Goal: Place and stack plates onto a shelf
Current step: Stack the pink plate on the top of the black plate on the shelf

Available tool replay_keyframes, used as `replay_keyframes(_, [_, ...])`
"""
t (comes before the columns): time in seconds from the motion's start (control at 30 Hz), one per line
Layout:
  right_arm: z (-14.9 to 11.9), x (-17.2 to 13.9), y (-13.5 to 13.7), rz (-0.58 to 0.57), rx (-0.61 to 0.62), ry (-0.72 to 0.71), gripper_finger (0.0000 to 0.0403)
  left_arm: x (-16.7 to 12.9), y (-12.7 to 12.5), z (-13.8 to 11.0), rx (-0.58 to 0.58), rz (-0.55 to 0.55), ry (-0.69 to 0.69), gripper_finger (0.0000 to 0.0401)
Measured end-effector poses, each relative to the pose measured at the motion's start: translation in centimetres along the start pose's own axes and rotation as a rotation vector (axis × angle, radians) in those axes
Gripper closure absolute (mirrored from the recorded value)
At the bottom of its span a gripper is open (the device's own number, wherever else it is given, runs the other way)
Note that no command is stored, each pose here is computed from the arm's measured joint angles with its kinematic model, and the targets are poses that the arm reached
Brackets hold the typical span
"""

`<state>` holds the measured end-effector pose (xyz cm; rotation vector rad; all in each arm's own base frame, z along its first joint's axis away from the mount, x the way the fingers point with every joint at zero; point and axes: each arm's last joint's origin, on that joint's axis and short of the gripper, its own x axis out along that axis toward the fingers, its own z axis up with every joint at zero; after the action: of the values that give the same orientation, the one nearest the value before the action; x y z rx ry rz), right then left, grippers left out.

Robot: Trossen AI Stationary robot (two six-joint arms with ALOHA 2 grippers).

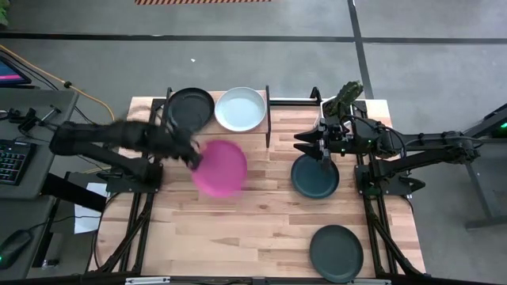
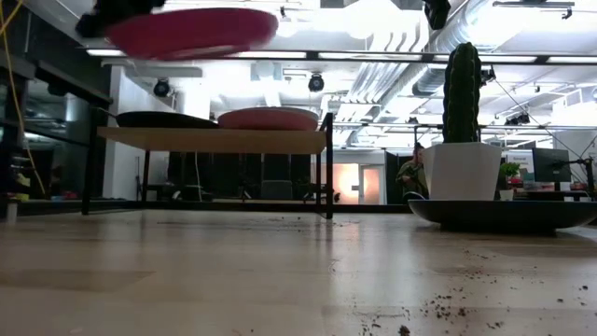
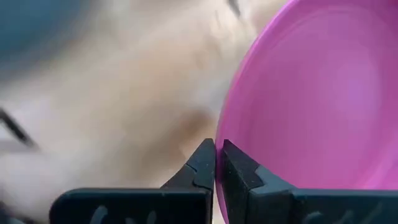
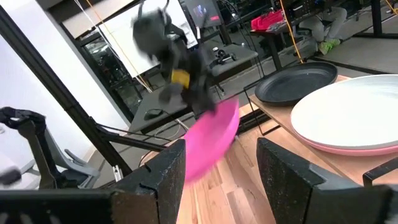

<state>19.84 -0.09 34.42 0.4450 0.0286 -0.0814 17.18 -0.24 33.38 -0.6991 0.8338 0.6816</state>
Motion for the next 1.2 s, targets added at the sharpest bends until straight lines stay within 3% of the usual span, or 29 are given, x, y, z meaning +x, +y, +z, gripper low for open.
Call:
replay_keyframes(0.23, [0.0, 0.0, 0.0, 0.000, 0.007, 0.000, 0.0224, -4.7, 3.7, 7.2, 0.031, 0.196, -0.201, 0.0400])
replay_keyframes(0.37, [0.0, 0.0, 0.0, 0.000, 0.051, 0.000, 0.0224, -4.7, 7.1, 9.3, -0.035, 0.348, -0.159, 0.0400])
replay_keyframes(0.5, [0.0, 0.0, 0.0, 0.000, 0.052, 0.000, 0.0224, -4.0, 10.0, 10.2, -0.137, 0.431, -0.057, 0.0400])
replay_keyframes(0.67, [0.0, 0.0, 0.0, 0.000, 0.077, 0.000, 0.0224, -4.2, 12.0, 10.8, -0.214, 0.476, -0.064, 0.0400])
replay_keyframes(0.9, [0.0, 0.0, 0.0, 0.000, 0.077, 0.001, 0.0224, -4.7, 13.3, 10.7, -0.282, 0.564, -0.072, 0.0400])
replay_keyframes(1.2, [-0.3, 0.0, -0.1, -0.016, 0.074, 0.031, 0.0224, -4.2, 13.7, 10.7, -0.300, 0.581, -0.063, 0.0400])
